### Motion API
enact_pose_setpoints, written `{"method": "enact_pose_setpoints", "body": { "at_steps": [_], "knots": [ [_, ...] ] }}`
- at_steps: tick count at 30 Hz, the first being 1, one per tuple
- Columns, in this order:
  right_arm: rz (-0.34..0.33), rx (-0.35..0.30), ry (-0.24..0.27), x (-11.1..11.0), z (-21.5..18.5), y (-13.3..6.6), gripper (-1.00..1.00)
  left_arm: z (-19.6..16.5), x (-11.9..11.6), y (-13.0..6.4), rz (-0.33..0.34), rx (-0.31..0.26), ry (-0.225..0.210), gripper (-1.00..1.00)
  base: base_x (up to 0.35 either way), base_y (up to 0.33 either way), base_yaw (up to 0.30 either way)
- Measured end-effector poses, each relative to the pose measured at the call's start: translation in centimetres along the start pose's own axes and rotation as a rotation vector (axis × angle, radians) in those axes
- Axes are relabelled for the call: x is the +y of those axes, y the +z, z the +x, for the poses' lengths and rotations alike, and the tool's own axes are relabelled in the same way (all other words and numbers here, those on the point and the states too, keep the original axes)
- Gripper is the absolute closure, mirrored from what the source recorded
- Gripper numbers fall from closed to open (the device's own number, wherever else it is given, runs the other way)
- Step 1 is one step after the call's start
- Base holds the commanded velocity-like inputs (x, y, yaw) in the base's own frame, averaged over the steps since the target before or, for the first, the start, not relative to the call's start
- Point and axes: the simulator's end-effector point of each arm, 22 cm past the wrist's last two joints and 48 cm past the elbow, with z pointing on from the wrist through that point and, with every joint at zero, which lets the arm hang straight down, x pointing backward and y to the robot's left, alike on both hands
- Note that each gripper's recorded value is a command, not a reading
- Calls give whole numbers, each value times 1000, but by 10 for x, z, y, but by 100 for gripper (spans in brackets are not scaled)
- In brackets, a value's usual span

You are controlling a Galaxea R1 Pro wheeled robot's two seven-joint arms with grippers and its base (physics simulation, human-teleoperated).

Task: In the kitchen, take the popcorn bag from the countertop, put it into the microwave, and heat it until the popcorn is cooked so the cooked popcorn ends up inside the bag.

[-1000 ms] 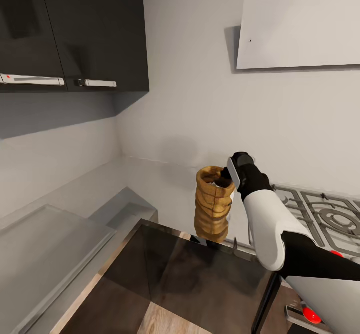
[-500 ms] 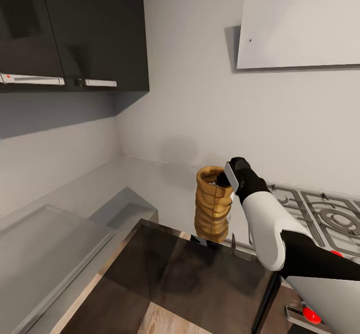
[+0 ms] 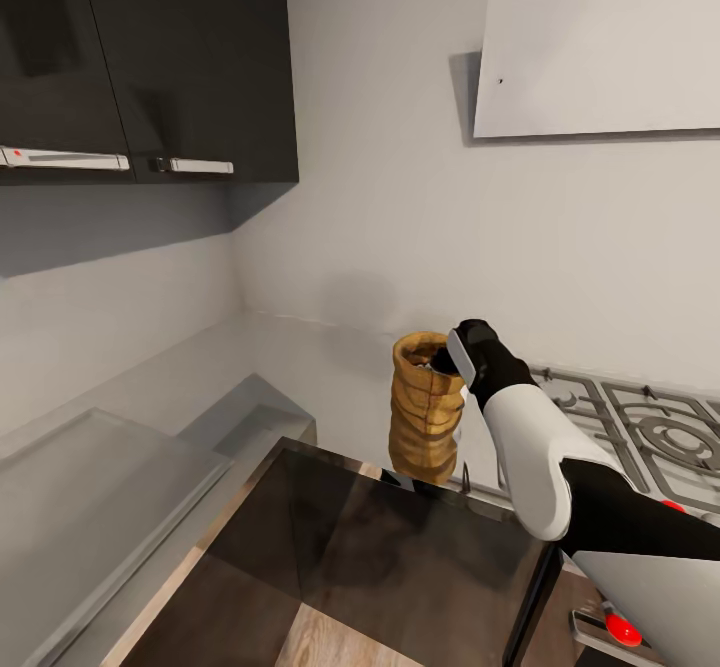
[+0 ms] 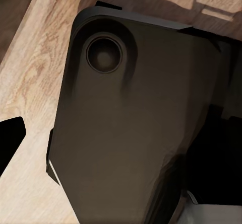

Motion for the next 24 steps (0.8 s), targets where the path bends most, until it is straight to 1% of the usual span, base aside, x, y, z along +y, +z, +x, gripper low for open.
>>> {"method": "enact_pose_setpoints", "body": {
  "at_steps": [1, 2, 4, 5, 10, 24],
  "knots": [
    [-1, 0, 1, 0, 0, 0, -100, 0, 0, 0, 0, 0, 0, -100, 0, 0, 0],
    [-1, 0, 2, 0, 0, 0, 100, 0, 0, 0, 0, 0, 0, -100, 0, 0, 0],
    [-1, 0, 3, -1, 0, 0, 100, 0, 0, 0, 0, 0, 0, -100, 0, 0, 0],
    [12, 0, -9, -4, 0, 0, 100, 0, 0, 0, 0, 0, 0, -100, 0, 0, 0],
    [27, 0, -22, -7, 0, 1, 100, 0, 0, 0, 0, 0, 0, -100, 0, 0, 0],
    [14, 11, -10, -5, 1, -1, 100, 0, 0, 0, 0, 0, 0, -100, 0, 0, 0]
  ]
}}
